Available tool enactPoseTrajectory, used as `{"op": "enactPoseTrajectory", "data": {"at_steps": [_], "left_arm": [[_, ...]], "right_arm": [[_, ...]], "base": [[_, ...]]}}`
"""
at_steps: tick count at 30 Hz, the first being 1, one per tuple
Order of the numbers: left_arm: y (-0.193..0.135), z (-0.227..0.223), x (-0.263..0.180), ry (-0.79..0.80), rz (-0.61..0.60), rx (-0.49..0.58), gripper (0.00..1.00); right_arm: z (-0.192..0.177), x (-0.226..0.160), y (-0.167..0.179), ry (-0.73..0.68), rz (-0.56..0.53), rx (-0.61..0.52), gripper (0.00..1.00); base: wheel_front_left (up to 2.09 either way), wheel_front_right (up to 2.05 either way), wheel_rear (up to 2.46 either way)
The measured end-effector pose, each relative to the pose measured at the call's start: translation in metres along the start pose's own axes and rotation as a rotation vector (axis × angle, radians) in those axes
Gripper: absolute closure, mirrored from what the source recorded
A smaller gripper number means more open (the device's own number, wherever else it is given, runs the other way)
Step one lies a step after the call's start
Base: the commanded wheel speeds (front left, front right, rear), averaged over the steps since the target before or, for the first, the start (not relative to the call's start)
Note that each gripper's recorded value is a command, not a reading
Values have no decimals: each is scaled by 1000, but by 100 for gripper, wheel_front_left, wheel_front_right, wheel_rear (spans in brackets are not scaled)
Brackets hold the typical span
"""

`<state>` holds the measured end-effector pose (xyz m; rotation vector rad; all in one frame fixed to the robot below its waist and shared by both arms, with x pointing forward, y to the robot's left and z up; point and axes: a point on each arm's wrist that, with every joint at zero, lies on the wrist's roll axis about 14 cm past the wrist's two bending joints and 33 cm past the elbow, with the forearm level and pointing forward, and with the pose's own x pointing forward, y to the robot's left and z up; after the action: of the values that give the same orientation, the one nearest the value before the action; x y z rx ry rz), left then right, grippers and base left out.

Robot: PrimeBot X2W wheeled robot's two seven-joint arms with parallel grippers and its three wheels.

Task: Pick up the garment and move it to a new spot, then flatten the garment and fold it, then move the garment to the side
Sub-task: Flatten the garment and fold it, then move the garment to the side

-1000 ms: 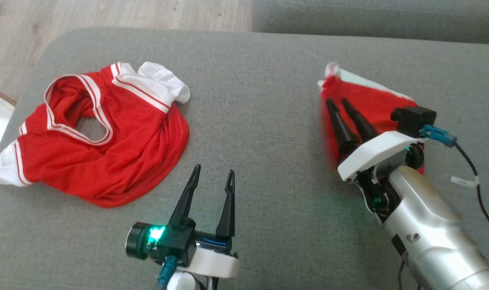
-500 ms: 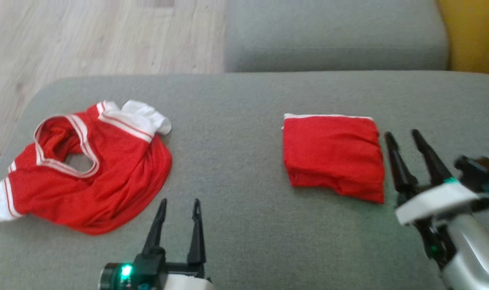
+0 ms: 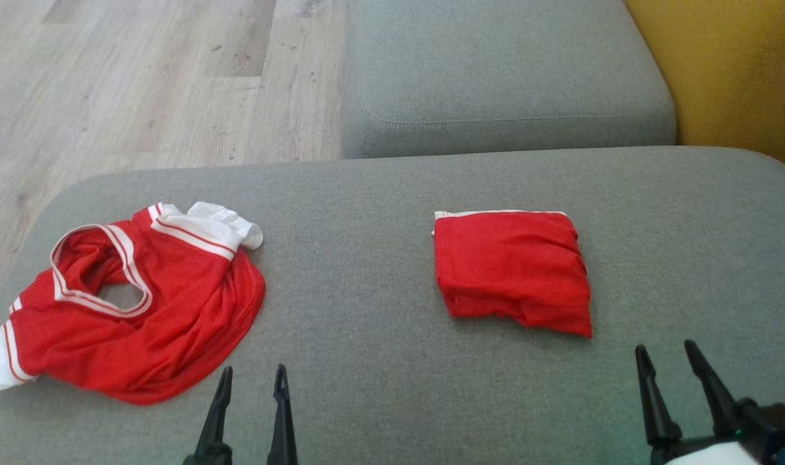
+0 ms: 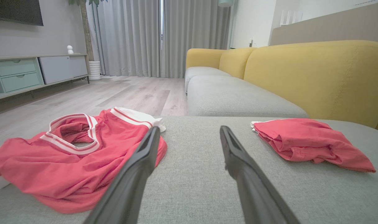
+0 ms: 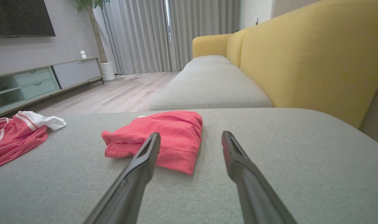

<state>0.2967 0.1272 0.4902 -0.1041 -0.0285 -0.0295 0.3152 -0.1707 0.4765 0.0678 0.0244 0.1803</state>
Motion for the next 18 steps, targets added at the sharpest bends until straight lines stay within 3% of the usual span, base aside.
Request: {"op": "enactPoseTrajectory", "data": {"at_steps": [18], "left_arm": [[-2,-4,-4,13,-12,1,0]], "right_arm": [[-5,-8,1,7,-20,13,0]], "base": [[0,0,0]]}}
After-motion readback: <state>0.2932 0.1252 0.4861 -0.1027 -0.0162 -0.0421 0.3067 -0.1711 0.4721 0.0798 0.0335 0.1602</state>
